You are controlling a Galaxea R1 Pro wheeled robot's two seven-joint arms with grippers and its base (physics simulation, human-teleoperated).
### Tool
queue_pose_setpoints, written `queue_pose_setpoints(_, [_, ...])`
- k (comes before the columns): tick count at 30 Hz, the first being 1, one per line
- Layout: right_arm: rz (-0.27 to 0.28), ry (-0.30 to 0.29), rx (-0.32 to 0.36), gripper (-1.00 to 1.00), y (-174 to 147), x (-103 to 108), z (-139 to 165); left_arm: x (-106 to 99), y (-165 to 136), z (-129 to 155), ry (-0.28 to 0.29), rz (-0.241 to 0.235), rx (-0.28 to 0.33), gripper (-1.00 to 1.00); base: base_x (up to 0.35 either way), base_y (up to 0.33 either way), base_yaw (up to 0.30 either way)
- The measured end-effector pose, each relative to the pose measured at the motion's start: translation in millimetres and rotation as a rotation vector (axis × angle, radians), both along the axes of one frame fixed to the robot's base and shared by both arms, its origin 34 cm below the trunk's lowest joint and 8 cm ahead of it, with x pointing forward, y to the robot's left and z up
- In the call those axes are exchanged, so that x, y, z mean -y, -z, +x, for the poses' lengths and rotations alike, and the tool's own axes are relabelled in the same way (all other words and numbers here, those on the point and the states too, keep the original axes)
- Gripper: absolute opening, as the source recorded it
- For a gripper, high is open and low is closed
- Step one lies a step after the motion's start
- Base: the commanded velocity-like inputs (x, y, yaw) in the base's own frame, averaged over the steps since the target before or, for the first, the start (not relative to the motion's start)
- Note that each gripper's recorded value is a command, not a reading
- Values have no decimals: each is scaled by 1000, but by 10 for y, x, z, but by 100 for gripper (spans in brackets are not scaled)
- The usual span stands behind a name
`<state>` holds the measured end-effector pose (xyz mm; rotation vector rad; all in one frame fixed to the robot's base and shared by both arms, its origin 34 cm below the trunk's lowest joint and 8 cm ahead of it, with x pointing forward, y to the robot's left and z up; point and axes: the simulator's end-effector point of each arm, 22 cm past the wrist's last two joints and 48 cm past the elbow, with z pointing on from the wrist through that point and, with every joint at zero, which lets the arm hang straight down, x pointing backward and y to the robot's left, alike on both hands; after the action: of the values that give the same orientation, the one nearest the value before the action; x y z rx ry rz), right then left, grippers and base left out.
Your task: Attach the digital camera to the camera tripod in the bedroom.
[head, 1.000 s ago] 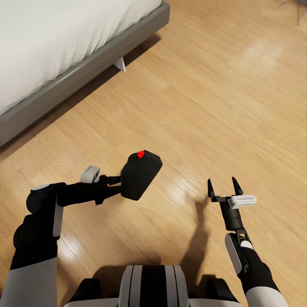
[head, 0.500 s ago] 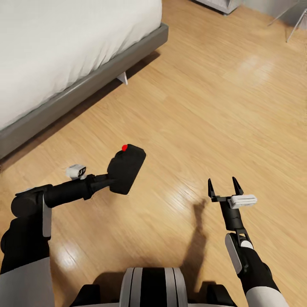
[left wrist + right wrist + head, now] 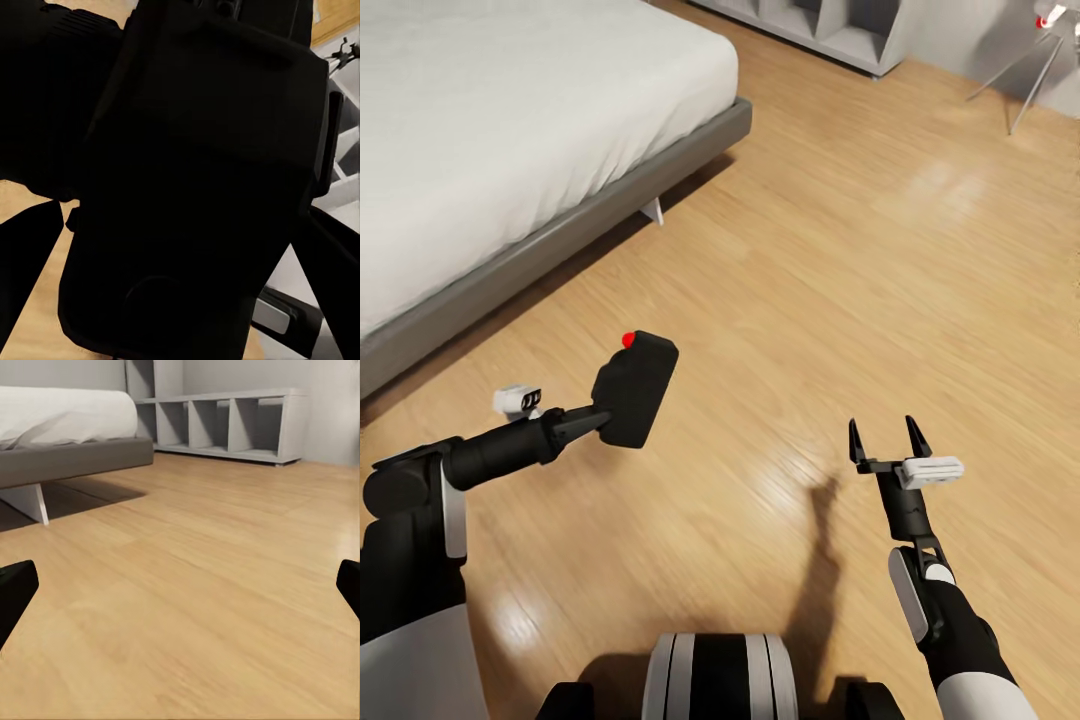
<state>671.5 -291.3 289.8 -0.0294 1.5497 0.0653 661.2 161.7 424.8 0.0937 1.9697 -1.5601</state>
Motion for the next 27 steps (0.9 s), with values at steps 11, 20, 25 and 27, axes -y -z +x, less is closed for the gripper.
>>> queue_pose_setpoints(11, [3, 1, 38, 100, -261, 1, 84, 179, -271, -29, 50, -15, 18, -100, 0, 0, 0])
queue_pose_setpoints(20, [23, -2, 12, 100, -355, -3, 149, 501, -310, -67, 120, 57, 22, -100, 0, 0, 0])
queue_pose_setpoints(25, [32, -3, 8, 100, -431, -6, 182, 617, -248, -40, 124, 136, 5, -100, 0, 0, 0])
queue_pose_setpoints(27, [33, -3, 11, 100, -473, -3, 196, 652, -267, -24, 127, 155, 10, -100, 0, 0, 0])
